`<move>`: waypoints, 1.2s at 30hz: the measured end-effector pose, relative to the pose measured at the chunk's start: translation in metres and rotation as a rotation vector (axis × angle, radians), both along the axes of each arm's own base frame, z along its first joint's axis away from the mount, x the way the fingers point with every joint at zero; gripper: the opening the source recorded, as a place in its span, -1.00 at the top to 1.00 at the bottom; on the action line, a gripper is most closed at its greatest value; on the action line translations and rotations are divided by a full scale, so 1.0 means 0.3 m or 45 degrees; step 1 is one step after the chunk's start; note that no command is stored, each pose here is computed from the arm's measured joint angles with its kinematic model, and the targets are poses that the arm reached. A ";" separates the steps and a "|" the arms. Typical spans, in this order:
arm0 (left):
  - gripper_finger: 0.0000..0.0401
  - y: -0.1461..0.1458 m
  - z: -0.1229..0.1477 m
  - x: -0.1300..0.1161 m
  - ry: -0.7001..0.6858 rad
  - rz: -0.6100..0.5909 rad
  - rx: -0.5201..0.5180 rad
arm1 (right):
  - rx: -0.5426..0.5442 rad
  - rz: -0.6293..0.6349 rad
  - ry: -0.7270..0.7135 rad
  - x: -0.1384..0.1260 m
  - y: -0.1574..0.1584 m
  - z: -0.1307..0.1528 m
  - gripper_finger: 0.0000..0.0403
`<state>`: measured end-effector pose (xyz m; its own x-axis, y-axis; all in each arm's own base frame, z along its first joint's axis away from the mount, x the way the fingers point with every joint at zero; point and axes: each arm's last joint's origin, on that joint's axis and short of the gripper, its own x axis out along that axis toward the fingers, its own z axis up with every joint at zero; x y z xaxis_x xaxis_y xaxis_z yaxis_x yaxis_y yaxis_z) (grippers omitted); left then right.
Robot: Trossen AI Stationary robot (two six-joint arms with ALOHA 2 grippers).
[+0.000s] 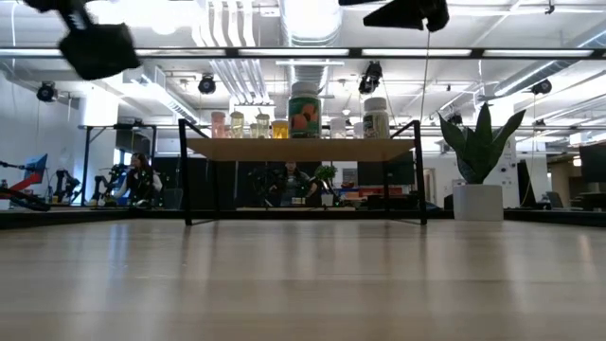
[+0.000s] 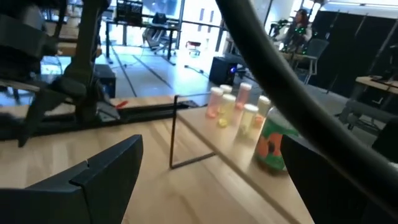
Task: Pick and place medicine bottles onto shelf by color
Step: Put the blue pill bottle on the shelf
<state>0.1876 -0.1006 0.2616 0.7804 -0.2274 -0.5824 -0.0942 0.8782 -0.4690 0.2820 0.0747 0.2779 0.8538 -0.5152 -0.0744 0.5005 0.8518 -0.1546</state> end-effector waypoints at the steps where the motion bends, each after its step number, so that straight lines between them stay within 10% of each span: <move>1: -0.57 -0.014 -0.002 -0.001 0.045 0.001 -0.007 | 0.004 0.005 0.002 0.000 0.004 -0.007 -0.84; 18: -0.57 -0.102 -0.039 0.011 0.285 -0.042 -0.034 | 0.015 0.077 -0.003 -0.003 0.050 -0.023 -0.84; 36: -0.57 -0.138 0.027 0.062 -0.083 -0.079 -0.292 | 0.019 0.107 -0.011 -0.008 0.068 -0.021 -0.84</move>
